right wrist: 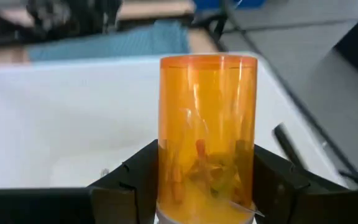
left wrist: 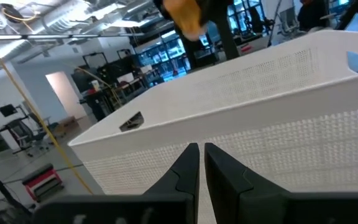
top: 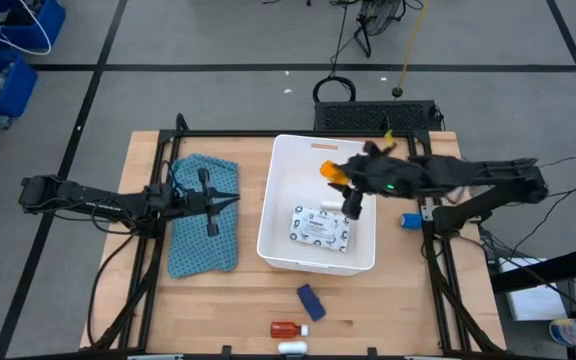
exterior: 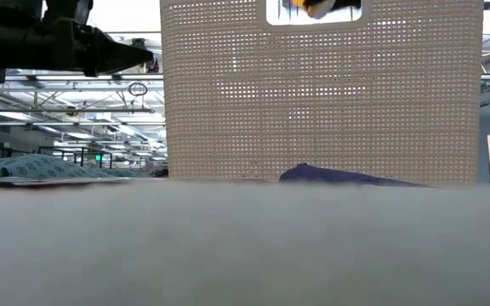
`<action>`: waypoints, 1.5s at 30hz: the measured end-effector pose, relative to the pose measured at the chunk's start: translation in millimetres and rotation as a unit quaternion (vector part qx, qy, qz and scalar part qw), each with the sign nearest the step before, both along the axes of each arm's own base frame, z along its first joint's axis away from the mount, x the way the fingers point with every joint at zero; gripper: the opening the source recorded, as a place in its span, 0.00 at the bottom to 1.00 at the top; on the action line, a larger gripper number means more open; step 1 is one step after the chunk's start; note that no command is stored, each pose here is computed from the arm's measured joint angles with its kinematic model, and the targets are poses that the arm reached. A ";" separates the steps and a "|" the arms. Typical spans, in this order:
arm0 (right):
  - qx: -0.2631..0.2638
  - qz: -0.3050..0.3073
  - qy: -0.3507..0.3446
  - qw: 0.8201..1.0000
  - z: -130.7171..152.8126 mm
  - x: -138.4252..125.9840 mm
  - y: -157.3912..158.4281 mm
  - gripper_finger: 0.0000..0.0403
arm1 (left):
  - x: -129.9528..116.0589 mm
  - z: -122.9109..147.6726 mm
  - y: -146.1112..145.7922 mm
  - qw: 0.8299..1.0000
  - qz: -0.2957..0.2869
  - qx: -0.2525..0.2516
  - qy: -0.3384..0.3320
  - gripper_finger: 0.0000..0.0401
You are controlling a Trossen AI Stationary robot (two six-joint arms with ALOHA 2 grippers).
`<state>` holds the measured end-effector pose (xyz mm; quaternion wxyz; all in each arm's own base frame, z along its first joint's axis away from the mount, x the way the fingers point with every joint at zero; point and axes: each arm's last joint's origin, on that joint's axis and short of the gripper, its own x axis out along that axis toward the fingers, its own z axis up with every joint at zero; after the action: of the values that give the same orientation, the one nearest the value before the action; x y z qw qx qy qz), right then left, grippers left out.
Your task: Pick & place medical supplies in basket/bin
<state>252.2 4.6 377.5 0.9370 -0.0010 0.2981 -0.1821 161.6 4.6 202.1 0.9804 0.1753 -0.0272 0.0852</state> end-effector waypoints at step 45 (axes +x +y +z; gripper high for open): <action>0.010 0.205 0.367 0.907 -160.2 86.0 -73.0 0.45 | 0.1 -4.0 1.0 1.000 0.018 0.000 0.021 0.08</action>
<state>338.2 -68.4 217.2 0.7783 -0.1193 0.6157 0.0303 161.7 5.6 198.1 0.9792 0.1774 -0.0034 0.0988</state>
